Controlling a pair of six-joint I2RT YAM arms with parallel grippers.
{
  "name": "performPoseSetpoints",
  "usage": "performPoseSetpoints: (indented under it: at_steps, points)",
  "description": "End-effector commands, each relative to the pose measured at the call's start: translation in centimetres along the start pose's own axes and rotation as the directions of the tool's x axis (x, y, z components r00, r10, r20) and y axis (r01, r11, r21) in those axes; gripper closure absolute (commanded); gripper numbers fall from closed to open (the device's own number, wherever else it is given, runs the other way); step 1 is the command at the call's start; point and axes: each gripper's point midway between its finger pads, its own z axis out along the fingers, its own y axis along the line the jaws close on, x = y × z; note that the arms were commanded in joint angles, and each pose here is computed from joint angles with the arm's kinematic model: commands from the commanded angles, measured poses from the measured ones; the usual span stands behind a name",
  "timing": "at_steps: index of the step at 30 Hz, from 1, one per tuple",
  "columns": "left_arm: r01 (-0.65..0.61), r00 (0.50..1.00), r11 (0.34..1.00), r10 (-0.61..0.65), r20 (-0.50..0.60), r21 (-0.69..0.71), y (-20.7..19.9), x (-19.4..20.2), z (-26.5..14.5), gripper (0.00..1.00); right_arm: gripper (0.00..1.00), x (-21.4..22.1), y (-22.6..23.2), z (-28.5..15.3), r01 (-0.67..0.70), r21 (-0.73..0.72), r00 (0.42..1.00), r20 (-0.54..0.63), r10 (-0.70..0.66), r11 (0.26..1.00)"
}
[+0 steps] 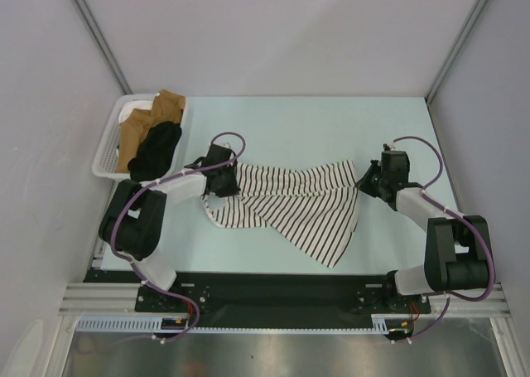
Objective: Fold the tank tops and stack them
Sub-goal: Flatten the tank top out
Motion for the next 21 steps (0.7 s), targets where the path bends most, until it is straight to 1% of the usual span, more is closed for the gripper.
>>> performPoseSetpoints:
  at_steps: [1,2,3,4,5,7,8,9,11,17,19,21]
  points:
    - [-0.020,0.998,1.000,0.019,0.055,0.024,-1.3,-2.0,-0.8,1.00,1.00,-1.3,0.9,-0.6,0.008,-0.028,0.999,0.053,-0.007,1.000]
    - [-0.022,0.998,0.999,0.020,0.060,0.027,-1.4,-2.2,-1.2,0.99,1.00,-1.3,0.9,-0.7,0.010,-0.030,0.998,0.056,-0.009,1.000]
    - [-0.021,0.994,1.000,0.020,0.103,0.008,-1.3,-3.3,-2.2,1.00,1.00,-1.5,1.0,-0.8,0.011,-0.031,0.998,0.064,-0.009,0.999]
    - [-0.024,0.993,1.000,0.023,0.118,0.007,-1.4,-3.8,-2.7,1.00,1.00,-1.8,1.0,-1.0,0.015,-0.028,0.997,0.072,-0.013,0.999]
    - [-0.035,0.993,0.999,0.035,0.115,-0.001,-1.3,-3.8,-3.3,1.00,1.00,-2.0,1.0,-1.2,0.017,-0.025,0.997,0.078,-0.015,1.000]
    - [-0.050,0.988,0.999,0.050,0.148,-0.002,-1.8,-5.2,-5.1,1.00,1.00,-3.1,1.5,-1.9,0.025,-0.031,0.994,0.106,-0.021,0.999]
    - [-0.064,0.989,0.998,0.065,0.129,-0.016,-1.5,-4.9,-5.6,1.00,1.00,-3.7,1.8,-2.3,0.029,-0.033,0.992,0.120,-0.024,0.999]
    - [-0.068,0.987,0.998,0.069,0.148,-0.007,-2.1,-5.8,-6.4,1.00,1.00,-4.2,2.1,-2.7,0.033,-0.037,0.991,0.133,-0.028,0.999]
    - [-0.073,0.985,0.997,0.073,0.155,-0.002,-2.3,-6.2,-7.7,1.00,1.00,-5.7,3.1,-3.8,0.048,-0.052,0.985,0.169,-0.038,0.997]
    - [-0.062,0.972,0.996,0.047,0.232,0.058,-4.2,-8.6,-11.6,1.00,1.00,-8.5,5.5,-6.4,0.078,-0.116,0.968,0.246,-0.047,0.990]
    - [-0.059,0.962,0.995,0.034,0.272,0.084,-5.0,-9.8,-13.6,1.00,1.00,-9.7,6.0,-7.4,0.083,-0.133,0.961,0.274,-0.044,0.988]
    - [-0.061,0.946,0.992,0.023,0.322,0.108,-5.8,-11.3,-16.1,1.00,1.00,-12.1,7.8,-9.8,0.107,-0.177,0.942,0.332,-0.043,0.978]
